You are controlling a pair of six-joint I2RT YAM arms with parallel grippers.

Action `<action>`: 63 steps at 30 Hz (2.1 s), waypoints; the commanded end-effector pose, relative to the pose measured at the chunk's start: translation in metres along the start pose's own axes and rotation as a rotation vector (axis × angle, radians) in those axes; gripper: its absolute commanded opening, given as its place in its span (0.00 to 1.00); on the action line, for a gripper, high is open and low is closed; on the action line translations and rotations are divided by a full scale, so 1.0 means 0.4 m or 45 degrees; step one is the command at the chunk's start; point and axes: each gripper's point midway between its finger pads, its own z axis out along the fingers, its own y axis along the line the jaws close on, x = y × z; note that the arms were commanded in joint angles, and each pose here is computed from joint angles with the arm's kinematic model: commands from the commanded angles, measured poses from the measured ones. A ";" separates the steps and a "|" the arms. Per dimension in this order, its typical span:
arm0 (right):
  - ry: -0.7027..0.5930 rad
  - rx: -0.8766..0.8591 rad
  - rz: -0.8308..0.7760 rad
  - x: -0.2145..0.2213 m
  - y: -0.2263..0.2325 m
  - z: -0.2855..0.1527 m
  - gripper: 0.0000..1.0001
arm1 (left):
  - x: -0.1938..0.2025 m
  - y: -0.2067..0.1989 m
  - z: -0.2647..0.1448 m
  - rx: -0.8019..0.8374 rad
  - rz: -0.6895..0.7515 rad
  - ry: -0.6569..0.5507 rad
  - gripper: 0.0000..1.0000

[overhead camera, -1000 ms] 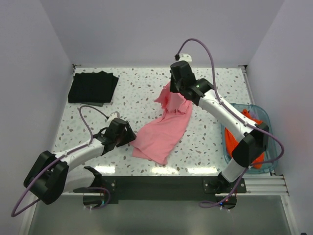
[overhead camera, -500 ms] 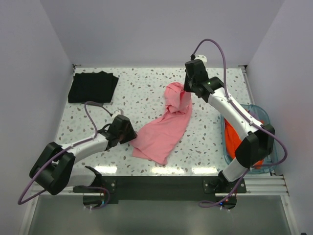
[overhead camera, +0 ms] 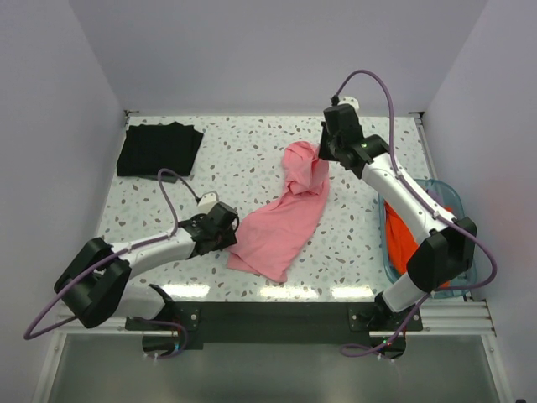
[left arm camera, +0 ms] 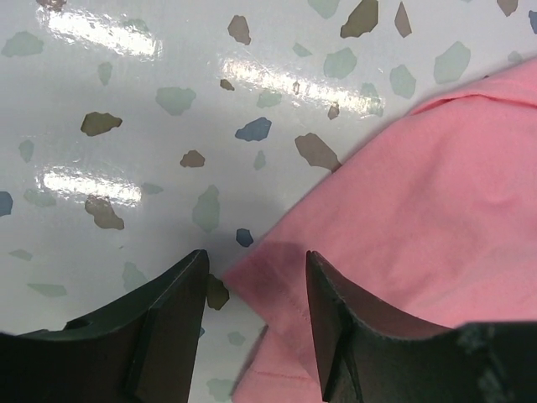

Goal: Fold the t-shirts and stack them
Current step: Flatten the tshirt out

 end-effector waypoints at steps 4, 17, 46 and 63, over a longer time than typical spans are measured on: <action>-0.086 -0.059 0.029 -0.052 0.001 -0.031 0.00 | 0.066 0.065 0.029 -0.176 0.037 0.081 0.48; -0.082 -0.064 0.052 -0.052 -0.024 -0.020 0.00 | 0.084 0.063 0.040 -0.201 0.094 0.127 0.27; -0.088 -0.078 0.083 -0.046 -0.044 -0.030 0.00 | 0.136 0.128 0.006 -0.349 0.281 0.181 0.38; -0.120 -0.057 0.140 -0.127 -0.081 -0.026 0.00 | -0.090 0.063 -0.032 -0.279 0.198 -0.039 0.00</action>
